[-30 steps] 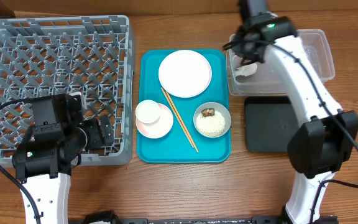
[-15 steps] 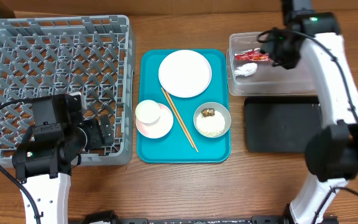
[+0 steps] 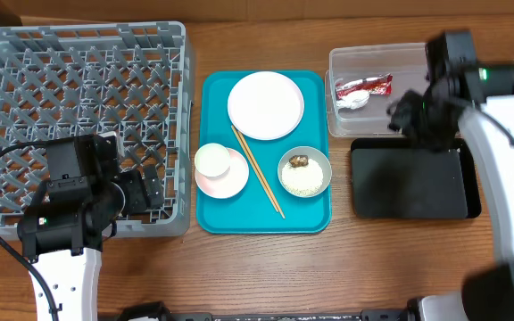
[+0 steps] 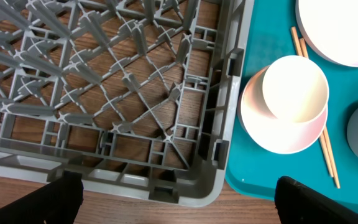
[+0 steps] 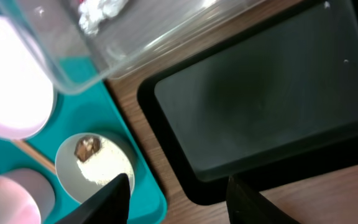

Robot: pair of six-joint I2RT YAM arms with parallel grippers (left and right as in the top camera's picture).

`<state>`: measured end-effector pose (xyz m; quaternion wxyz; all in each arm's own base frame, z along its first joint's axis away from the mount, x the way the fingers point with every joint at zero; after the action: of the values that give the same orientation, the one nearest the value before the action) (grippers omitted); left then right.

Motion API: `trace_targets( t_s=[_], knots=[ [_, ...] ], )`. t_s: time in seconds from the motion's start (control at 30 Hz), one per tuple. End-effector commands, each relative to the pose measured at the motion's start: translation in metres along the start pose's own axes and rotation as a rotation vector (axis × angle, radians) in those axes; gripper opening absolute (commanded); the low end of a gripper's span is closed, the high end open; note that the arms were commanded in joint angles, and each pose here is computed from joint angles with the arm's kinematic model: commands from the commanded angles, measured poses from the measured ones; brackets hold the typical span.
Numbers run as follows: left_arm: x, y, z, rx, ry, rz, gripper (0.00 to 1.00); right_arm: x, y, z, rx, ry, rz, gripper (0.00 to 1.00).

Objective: Sort waste into correct bins and load items into the dishwasher
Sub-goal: 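Grasp the small bowl of rice with the right gripper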

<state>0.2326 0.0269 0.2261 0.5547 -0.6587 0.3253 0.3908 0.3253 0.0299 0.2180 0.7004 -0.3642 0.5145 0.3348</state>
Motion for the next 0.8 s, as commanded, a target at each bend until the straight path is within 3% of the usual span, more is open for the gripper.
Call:
trace_targets(
  t_s=[0.0, 0.3, 0.5, 0.67, 0.77],
  knots=[
    [-0.004, -0.006, 0.001, -0.011, -0.002, -0.017, 1.00, -0.011, 0.034, 0.011, -0.164, -0.147, -0.004, 0.54],
    [-0.004, -0.006, 0.001, -0.011, -0.002, -0.017, 1.00, 0.021, 0.097, 0.084, -0.481, -0.296, 0.032, 0.60],
    [-0.004, -0.006, 0.001, -0.011, -0.002, -0.017, 1.00, 0.055, 0.131, 0.135, -0.652, -0.269, -0.020, 0.62],
    [-0.004, -0.006, 0.001, -0.011, -0.002, -0.017, 1.00, 0.097, 0.148, 0.153, -0.663, -0.183, -0.034, 0.62],
    [-0.004, -0.006, 0.001, -0.011, -0.002, -0.017, 1.00, 0.122, 0.154, 0.155, -0.635, -0.138, -0.011, 0.56]
  ],
)
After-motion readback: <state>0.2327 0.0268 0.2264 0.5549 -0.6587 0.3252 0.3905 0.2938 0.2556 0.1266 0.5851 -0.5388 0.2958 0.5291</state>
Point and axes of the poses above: each gripper's point midway between its finger pads, its own x axis out along the fingers, its own z axis along the line the jaws close on, y = z × x, the point moved 3 cm from there along -x, back along the fingers, and after that the axes turned 4 degrees about x, right-handed, at the moved point
